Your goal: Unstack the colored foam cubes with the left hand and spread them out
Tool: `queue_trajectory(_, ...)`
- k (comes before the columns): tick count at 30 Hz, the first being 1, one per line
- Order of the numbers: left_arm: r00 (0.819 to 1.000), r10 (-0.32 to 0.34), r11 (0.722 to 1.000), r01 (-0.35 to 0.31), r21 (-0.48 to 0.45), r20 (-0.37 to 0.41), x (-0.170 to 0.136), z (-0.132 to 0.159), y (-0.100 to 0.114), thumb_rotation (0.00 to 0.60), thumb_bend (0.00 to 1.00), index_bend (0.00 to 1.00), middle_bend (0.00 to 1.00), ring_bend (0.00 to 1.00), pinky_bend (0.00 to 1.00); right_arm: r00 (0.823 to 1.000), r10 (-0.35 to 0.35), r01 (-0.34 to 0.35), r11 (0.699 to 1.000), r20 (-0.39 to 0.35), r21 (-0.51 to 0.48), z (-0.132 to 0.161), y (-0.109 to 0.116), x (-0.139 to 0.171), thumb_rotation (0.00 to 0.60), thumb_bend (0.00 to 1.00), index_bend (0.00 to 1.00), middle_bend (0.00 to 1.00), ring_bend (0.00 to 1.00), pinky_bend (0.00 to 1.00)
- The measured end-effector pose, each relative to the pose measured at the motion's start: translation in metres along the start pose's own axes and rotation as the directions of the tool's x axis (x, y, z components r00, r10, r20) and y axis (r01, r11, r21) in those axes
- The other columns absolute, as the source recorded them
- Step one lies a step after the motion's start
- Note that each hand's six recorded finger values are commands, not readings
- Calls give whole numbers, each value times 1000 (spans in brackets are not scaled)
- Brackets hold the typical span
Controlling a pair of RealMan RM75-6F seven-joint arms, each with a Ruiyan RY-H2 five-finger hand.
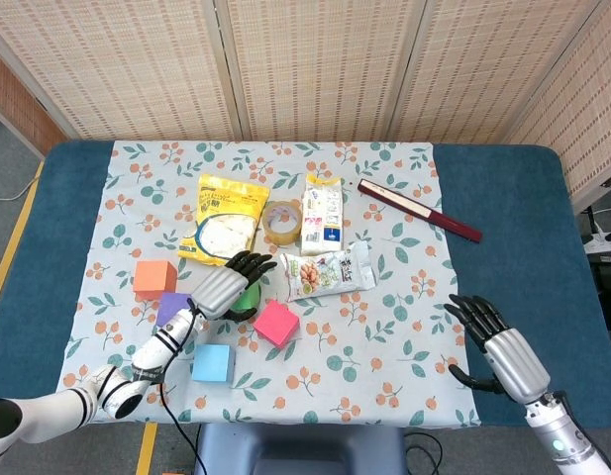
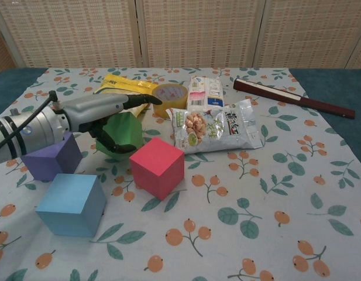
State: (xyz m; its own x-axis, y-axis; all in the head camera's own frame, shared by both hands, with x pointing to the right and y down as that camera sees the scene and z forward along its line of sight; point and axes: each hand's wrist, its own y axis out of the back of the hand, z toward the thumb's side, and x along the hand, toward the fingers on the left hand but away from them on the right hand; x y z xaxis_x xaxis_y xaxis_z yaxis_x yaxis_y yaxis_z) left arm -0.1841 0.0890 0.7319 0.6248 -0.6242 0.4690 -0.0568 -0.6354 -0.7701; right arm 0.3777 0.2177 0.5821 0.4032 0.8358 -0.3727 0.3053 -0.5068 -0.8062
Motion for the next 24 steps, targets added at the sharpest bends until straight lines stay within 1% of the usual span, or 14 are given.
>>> queue_trajectory(5, 1000, 12, 999, -12, 37, 7, -15, 1, 11, 600, 322, 0, 0, 0, 14, 1000, 2, -2, 1000, -11, -1, 3, 0, 2, 600, 179, 0, 0, 0, 0)
queue_trajectory(8, 999, 34, 997, -34, 66, 9, -29, 1, 21, 600, 313, 0, 0, 0, 14, 1000, 4, -4, 1000, -13, -2, 3, -1, 2, 600, 179, 0, 0, 0, 0)
queue_trajectory(13, 998, 59, 994, -59, 92, 4, -49, -2, 30, 600, 306, 0, 0, 0, 10, 1000, 11, -11, 1000, -27, -2, 7, -2, 4, 600, 180, 0, 0, 0, 0)
queue_trajectory(16, 995, 94, 988, -90, 126, -26, -87, -13, 40, 600, 305, 0, 0, 0, 10, 999, 13, -13, 1000, -45, 0, 12, -3, 7, 600, 179, 0, 0, 0, 0)
queue_trajectory(17, 993, 112, 986, -105, 132, -46, -107, -17, 44, 600, 305, 0, 0, 0, 9, 999, 15, -15, 1000, -47, 1, 13, -4, 8, 600, 179, 0, 0, 0, 0)
queue_trajectory(19, 986, 144, 982, -132, 135, -82, -136, -24, 48, 600, 305, 0, 0, 0, 6, 999, 21, -21, 1000, -50, 2, 14, -6, 9, 600, 179, 0, 0, 0, 0)
queue_trajectory(20, 979, 169, 979, -154, 136, -110, -156, -28, 50, 600, 304, 0, 0, 0, 4, 998, 22, -22, 1000, -50, 3, 15, -6, 9, 600, 179, 0, 0, 0, 0)
queue_trajectory(22, 965, 212, 972, -191, 138, -154, -185, -34, 51, 600, 303, 0, 0, 0, 2, 998, 24, -24, 1000, -52, 8, 15, -7, 10, 600, 179, 0, 0, 0, 0)
queue_trajectory(24, 941, 266, 961, -240, 140, -210, -219, -41, 52, 600, 304, 0, 0, 0, 1, 998, 24, -23, 1000, -53, 14, 16, -8, 10, 600, 179, 0, 0, 0, 0)
